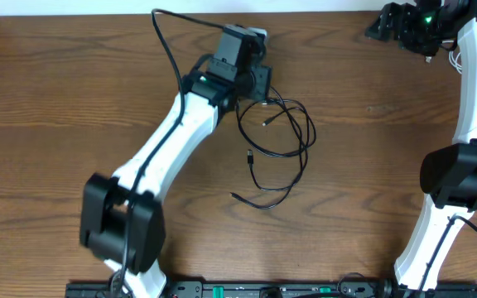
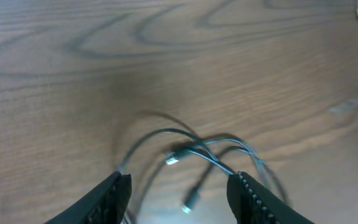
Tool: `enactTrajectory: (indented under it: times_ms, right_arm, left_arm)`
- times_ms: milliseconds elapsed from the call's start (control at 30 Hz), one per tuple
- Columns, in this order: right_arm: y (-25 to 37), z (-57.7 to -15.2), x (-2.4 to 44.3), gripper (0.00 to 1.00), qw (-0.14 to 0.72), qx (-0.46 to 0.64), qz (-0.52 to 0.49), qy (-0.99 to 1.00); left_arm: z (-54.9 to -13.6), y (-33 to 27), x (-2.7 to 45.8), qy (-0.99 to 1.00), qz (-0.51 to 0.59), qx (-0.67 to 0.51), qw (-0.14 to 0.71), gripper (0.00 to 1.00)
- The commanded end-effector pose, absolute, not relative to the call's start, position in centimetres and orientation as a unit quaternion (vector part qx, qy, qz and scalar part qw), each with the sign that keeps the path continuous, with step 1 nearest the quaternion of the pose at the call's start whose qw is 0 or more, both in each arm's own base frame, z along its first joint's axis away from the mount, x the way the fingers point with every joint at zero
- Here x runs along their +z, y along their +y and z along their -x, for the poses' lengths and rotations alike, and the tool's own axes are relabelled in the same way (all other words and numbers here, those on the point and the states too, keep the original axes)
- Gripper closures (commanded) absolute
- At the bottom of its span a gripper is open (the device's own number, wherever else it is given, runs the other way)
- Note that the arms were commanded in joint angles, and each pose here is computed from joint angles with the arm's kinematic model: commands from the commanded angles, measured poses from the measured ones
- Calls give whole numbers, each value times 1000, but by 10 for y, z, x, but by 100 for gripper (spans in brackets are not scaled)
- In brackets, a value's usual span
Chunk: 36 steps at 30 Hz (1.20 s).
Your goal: Untangle cables
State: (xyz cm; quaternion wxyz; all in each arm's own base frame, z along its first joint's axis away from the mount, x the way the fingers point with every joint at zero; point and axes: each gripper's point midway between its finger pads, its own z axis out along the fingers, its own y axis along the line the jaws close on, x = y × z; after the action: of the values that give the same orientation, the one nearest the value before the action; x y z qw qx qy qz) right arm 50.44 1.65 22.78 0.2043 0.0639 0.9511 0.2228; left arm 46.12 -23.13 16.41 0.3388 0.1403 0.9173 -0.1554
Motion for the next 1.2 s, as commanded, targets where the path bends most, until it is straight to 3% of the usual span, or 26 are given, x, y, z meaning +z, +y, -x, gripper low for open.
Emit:
enactTrajectory:
  times_ms: [0, 433, 633, 1167]
  right_arm:
    - [11, -501, 220, 10, 195, 200, -57, 959]
    - [12, -494, 217, 12, 182, 192, -39, 964]
    - [12, -494, 216, 13, 182, 192, -39, 964]
    - [13, -494, 217, 13, 184, 192, -38, 963]
  left_arm:
    - [-476, -222, 126, 922, -168, -143, 320, 46]
    - [-487, -229, 51, 923, -213, -156, 281, 49]
    - [-486, -226, 38, 928, -210, -146, 270, 58]
    - [-494, -193, 21, 944, -183, -51, 270, 58]
